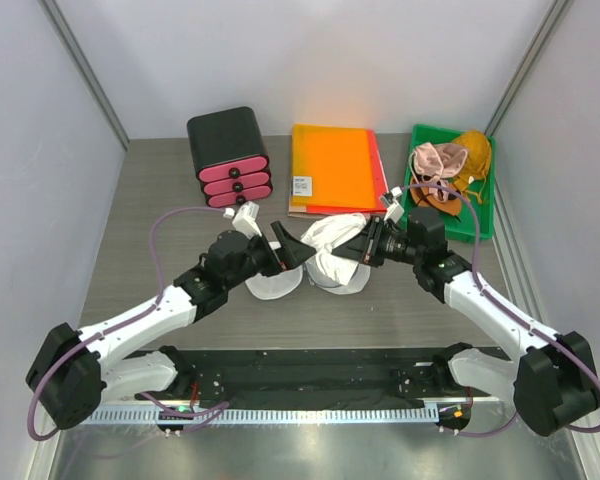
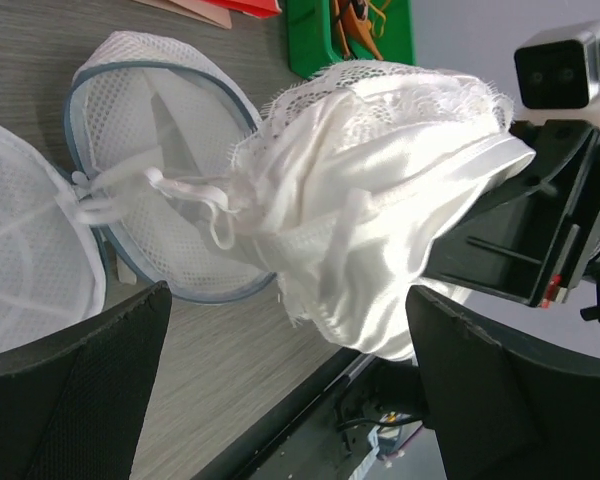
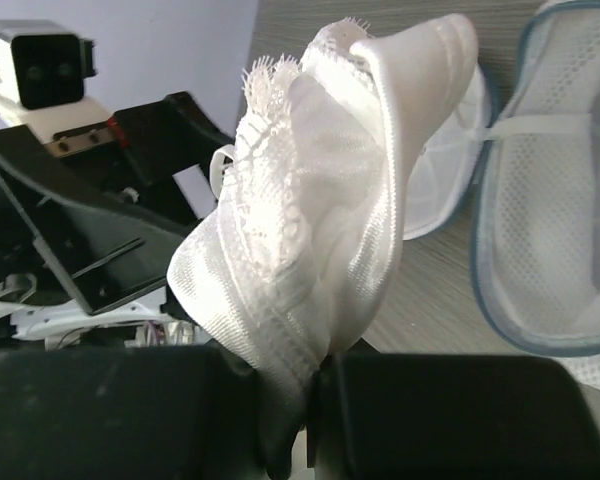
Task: Place the bra in the laundry bag and zip it closed
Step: Place the bra in the laundry bag.
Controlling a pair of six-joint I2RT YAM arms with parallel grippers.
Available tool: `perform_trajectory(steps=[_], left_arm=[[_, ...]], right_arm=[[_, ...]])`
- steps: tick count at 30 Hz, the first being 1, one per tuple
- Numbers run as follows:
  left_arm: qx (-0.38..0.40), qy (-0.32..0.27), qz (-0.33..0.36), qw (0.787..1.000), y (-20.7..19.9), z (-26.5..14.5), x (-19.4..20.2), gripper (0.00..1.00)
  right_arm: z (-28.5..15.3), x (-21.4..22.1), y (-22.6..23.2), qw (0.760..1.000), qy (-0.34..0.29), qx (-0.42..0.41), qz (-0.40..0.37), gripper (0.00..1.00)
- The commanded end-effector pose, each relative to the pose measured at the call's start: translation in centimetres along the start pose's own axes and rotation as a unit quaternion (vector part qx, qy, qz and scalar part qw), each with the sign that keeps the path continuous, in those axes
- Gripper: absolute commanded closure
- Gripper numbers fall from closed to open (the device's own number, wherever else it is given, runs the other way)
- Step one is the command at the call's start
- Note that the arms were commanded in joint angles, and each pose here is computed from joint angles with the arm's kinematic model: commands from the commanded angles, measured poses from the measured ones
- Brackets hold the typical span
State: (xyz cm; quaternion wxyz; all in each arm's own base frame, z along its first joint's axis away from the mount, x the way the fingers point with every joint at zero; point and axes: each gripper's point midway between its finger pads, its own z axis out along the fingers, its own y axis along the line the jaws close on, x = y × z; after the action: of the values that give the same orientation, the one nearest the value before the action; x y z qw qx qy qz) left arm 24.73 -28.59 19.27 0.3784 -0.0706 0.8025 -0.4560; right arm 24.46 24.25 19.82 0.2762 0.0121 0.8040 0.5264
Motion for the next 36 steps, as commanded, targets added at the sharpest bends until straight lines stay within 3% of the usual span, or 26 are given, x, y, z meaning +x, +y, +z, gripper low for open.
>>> perform_trajectory(steps=[1, 10, 16, 19, 20, 21, 22, 23, 24, 25, 27, 28, 30, 32, 36], left_arm=[[0.096, 0.008, 0.065, 0.993, -3.4, -0.3, -1.0, 0.00], [0.243, 0.057, 0.064, 0.966, -7.8, -0.7, 0.5, 0.00], [0.269, 0.081, 0.039, 0.959, -8.4, 0.2, 1.2, 0.00], [0.280, 0.093, 0.030, 0.955, -8.7, 0.3, 1.5, 0.21], [0.276, 0.092, 0.028, 0.956, -8.5, 0.5, 1.6, 0.39], [0.268, 0.085, 0.027, 0.959, -8.2, 0.7, 1.3, 0.48], [0.253, 0.090, 0.024, 0.963, -7.5, 0.9, 1.5, 0.58], [0.245, 0.086, 0.025, 0.965, -7.1, 1.0, 1.1, 0.74], [0.238, 0.085, 0.029, 0.967, -6.7, 1.1, 1.0, 0.83], [0.227, 0.087, 0.027, 0.970, -6.2, 1.2, 1.1, 0.98], [0.194, 0.083, 0.026, 0.977, -4.7, 1.4, 0.7, 1.00], [0.177, 0.080, 0.023, 0.981, -4.1, 1.5, 0.5, 1.00], [0.128, 0.074, 0.015, 0.989, -2.0, 1.5, -0.3, 1.00], [0.091, 0.054, 0.014, 0.994, -0.6, 1.5, -1.3, 1.00], [0.037, 0.037, 0.027, 0.998, 0.9, 0.4, -1.9, 1.00]], right_arm=[[-1.3, -0.4, 4.6, 0.995, -0.007, -0.094, -0.026, 0.99], [-2.2, 0.7, 5.9, 0.990, 0.010, -0.135, -0.035, 0.99], [-2.2, 1.2, 6.3, 0.986, 0.026, -0.165, -0.029, 0.99], [-1.9, 1.6, 5.7, 0.986, 0.034, -0.161, -0.023, 0.99], [-1.9, 1.6, 5.7, 0.986, 0.035, -0.159, -0.027, 0.98], [-1.7, 1.9, 5.0, 0.989, 0.044, -0.142, -0.016, 0.95], [-1.7, 1.6, 5.0, 0.989, 0.041, -0.136, -0.042, 0.88], [-1.7, 1.6, 4.6, 0.990, 0.042, -0.121, -0.051, 0.84], [-1.8, 2.4, 3.1, 0.995, 0.061, -0.078, -0.030, 0.80], [-1.9, 0.7, 3.1, 0.997, 0.026, -0.045, -0.057, 0.66], [-2.7, 1.1, 0.4, 0.996, 0.035, 0.042, -0.072, 0.49], [-3.0, -0.9, -0.3, 0.992, -0.004, 0.091, -0.084, 0.44], [-4.2, -1.4, -2.1, 0.984, -0.016, 0.157, -0.084, 0.33], [-4.7, -2.7, -4.1, 0.971, -0.044, 0.220, -0.082, 0.30], [-4.1, -2.4, -7.5, 0.958, -0.028, 0.276, -0.065, 0.26]])
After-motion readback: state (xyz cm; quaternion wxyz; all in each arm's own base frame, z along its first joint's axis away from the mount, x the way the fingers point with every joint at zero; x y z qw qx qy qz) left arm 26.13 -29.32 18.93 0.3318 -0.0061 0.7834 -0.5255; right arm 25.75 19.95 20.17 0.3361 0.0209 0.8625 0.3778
